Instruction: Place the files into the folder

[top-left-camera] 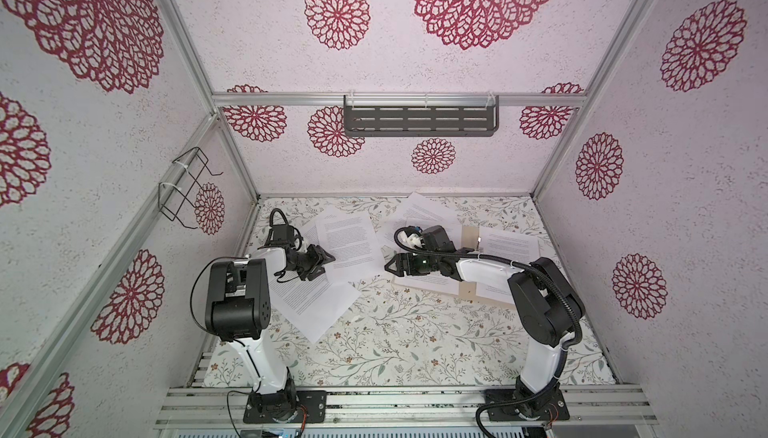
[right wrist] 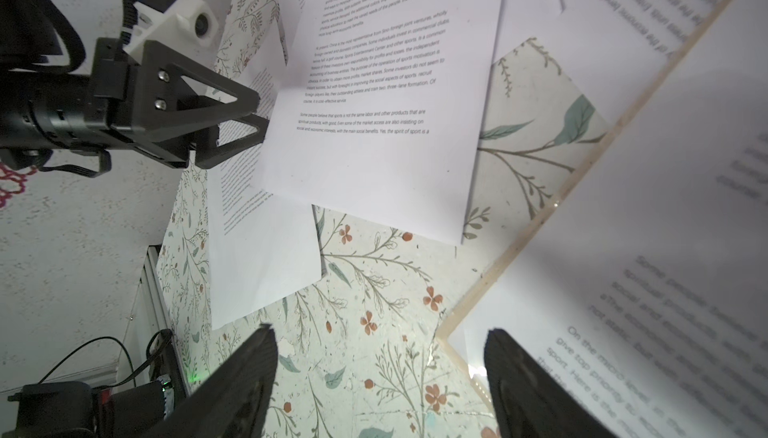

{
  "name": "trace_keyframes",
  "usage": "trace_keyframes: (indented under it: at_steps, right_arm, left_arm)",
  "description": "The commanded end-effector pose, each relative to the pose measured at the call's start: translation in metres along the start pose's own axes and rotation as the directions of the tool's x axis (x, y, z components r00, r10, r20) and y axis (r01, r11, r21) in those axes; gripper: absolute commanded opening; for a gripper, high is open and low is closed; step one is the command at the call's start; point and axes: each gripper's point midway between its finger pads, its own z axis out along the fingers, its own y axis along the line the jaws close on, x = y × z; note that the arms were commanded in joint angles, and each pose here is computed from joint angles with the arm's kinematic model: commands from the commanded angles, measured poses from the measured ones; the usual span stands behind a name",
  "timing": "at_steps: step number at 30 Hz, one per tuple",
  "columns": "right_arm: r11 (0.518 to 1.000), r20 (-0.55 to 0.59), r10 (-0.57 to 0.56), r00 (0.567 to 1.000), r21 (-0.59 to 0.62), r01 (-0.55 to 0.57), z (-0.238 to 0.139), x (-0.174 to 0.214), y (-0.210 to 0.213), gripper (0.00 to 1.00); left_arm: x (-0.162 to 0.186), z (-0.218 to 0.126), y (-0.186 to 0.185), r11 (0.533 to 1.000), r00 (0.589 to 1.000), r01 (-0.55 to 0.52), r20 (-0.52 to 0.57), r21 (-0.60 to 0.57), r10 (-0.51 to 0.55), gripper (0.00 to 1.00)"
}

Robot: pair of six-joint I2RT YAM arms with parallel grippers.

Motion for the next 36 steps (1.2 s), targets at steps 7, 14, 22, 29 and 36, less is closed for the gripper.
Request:
trace_keyframes:
  at_steps: [7, 14, 22, 29, 36]
  right_arm:
    - [0.998, 0.018, -0.002, 1.0, -0.065, 0.003, -0.002, -0.006, 0.014, 0.81]
    - [0.997, 0.017, 0.009, 1.0, -0.079, -0.008, -0.003, -0.003, 0.014, 0.8]
    - [0.996, 0.034, 0.017, 0.999, -0.087, -0.014, -0.013, -0.004, 0.014, 0.79]
    - [0.998, 0.084, 0.011, 0.996, -0.06, -0.006, -0.048, -0.012, 0.014, 0.8]
    - [0.998, 0.196, 0.047, 0.98, 0.023, -0.052, -0.102, -0.028, -0.015, 0.83]
  left_arm:
    - [-0.004, 0.024, 0.01, 0.999, 0.999, 0.036, 0.017, -0.018, -0.036, 0.42]
    - [-0.008, 0.03, 0.006, 0.999, 0.998, 0.043, 0.045, 0.022, -0.044, 0.21]
    - [-0.02, 0.025, -0.03, 0.982, 0.995, 0.017, 0.093, 0.191, -0.035, 0.0]
    - [-0.019, 0.003, -0.066, 0.973, 0.992, -0.034, 0.128, 0.229, 0.005, 0.0]
    - [0.02, -0.019, -0.129, 0.954, 0.975, -0.205, 0.127, 0.217, 0.181, 0.0]
